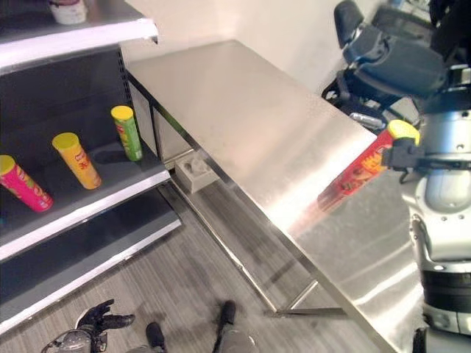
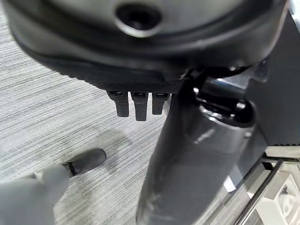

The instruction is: Put the goods on the table back onto the shelves and tidy them up.

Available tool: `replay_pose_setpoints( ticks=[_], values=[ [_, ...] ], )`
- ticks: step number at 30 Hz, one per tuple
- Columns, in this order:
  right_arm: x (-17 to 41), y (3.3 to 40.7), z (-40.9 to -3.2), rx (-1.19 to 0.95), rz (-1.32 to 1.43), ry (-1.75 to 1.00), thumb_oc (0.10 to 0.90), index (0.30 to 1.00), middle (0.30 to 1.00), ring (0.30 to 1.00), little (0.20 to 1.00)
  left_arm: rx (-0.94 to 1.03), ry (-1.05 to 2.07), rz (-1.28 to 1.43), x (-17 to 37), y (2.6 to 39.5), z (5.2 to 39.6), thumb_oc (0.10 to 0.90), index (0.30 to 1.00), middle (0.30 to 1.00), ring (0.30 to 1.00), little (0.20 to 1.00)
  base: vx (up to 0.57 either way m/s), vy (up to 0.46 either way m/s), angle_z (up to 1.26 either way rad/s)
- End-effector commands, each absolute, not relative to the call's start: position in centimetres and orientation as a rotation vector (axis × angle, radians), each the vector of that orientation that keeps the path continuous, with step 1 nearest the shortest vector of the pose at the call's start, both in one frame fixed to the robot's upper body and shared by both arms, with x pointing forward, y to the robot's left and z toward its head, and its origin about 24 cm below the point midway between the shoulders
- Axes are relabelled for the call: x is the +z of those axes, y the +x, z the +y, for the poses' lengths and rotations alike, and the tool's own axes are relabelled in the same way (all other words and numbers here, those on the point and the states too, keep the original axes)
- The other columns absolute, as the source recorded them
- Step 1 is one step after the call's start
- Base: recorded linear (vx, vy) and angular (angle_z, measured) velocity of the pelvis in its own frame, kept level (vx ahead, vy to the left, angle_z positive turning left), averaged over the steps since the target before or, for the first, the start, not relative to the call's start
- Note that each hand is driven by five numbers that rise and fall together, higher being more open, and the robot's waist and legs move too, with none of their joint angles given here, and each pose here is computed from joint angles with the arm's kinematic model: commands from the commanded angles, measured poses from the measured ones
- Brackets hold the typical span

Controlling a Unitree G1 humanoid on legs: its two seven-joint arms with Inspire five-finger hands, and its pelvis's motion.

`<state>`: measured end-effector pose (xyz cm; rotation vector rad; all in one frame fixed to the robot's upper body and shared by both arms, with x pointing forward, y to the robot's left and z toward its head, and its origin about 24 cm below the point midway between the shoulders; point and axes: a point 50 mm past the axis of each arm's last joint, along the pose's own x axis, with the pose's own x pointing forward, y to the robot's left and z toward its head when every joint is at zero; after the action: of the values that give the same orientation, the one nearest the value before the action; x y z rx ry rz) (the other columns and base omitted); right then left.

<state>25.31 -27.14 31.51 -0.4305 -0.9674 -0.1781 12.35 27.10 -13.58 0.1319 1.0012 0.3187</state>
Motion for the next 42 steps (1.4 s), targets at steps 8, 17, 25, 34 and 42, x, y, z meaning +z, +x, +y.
replay_pose_setpoints(
  ticks=[8,17,25,34,42],
  values=[
    [35.1,21.8,-31.4,-0.364,-1.088,-0.479,0.8,0.9,0.9,0.9,0.9,0.23,0.207,0.953,-13.0,13.1,27.0,0.8,0.9,0.9,0.9,0.9,0.08,-0.171,-0.5],
    [35.8,20.1,-32.4,-0.343,-1.083,-0.514,0.8,0.9,0.9,0.9,0.9,0.172,0.191,0.902,-12.6,13.0,26.4,0.8,0.9,0.9,0.9,0.9,0.02,-0.205,0.01],
    [35.8,22.9,-31.7,-0.241,-0.991,-0.496,0.8,0.9,0.9,0.9,0.9,0.187,0.175,0.848,-11.9,14.8,26.4,0.8,0.9,0.9,0.9,0.9,0.01,0.063,-0.45],
    [31.5,27.4,-29.9,-0.11,-0.757,-0.525,0.8,0.9,0.9,0.9,0.9,0.202,0.142,0.919,-12.9,13.2,26.4,0.8,0.9,0.9,0.9,0.9,0.09,0.158,-0.53],
    [29.9,28.1,-30.3,-0.121,-0.66,-0.604,0.8,0.9,0.9,0.9,0.9,0.181,0.154,0.94,-13.2,12.8,26.1,0.8,0.9,0.9,0.9,0.9,0.02,0.05,0.03]
  ],
)
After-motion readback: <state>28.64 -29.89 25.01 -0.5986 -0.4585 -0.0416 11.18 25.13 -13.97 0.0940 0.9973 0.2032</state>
